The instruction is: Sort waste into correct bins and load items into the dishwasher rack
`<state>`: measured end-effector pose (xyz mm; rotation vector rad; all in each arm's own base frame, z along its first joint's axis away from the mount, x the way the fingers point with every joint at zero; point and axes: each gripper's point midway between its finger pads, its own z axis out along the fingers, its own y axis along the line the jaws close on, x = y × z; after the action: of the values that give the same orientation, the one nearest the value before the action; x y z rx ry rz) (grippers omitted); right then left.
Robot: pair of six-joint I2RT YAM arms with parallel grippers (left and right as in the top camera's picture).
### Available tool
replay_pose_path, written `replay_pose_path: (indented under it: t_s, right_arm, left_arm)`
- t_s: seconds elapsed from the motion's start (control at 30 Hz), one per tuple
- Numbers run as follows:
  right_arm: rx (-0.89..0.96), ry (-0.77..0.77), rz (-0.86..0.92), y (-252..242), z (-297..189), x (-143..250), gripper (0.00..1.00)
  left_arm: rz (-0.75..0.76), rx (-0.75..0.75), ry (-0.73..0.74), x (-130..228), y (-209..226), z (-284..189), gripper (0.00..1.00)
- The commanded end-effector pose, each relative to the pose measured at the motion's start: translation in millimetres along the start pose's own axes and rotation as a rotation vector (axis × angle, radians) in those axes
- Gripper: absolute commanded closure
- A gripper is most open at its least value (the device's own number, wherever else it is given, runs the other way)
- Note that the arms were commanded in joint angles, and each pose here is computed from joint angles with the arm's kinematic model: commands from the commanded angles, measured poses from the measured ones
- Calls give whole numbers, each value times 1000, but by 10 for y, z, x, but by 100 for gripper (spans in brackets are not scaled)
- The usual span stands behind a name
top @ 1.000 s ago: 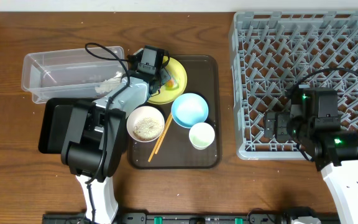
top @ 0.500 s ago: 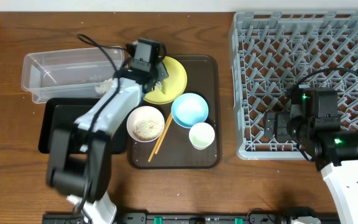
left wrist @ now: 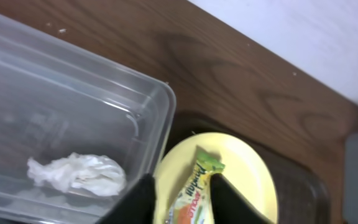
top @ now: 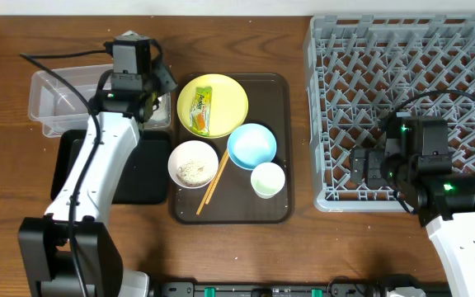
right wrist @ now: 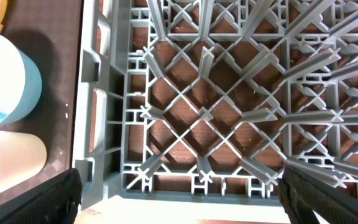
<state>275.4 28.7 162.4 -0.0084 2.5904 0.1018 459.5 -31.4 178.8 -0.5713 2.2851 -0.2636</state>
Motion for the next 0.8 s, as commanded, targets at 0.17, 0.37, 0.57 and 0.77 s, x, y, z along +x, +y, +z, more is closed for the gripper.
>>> replay_pose_path:
  t_s: [0.17,0.37,0.57,0.77]
  right_arm:
    - [9,-26,22,-41,-62,-81,1]
    - [9,-26,22,-41,-61,-81,1]
    - [9,-26,22,-41,-62,-80,1]
    - [9,-26,22,-41,-62,-81,1]
  left_arm:
    - [329,113,201,638,-286,263,40]
    - [463,85,338,1087,-166,551,33]
    - [475,57,414,1351,-25,815,30]
    - [486,46,461,1553,23,959,29]
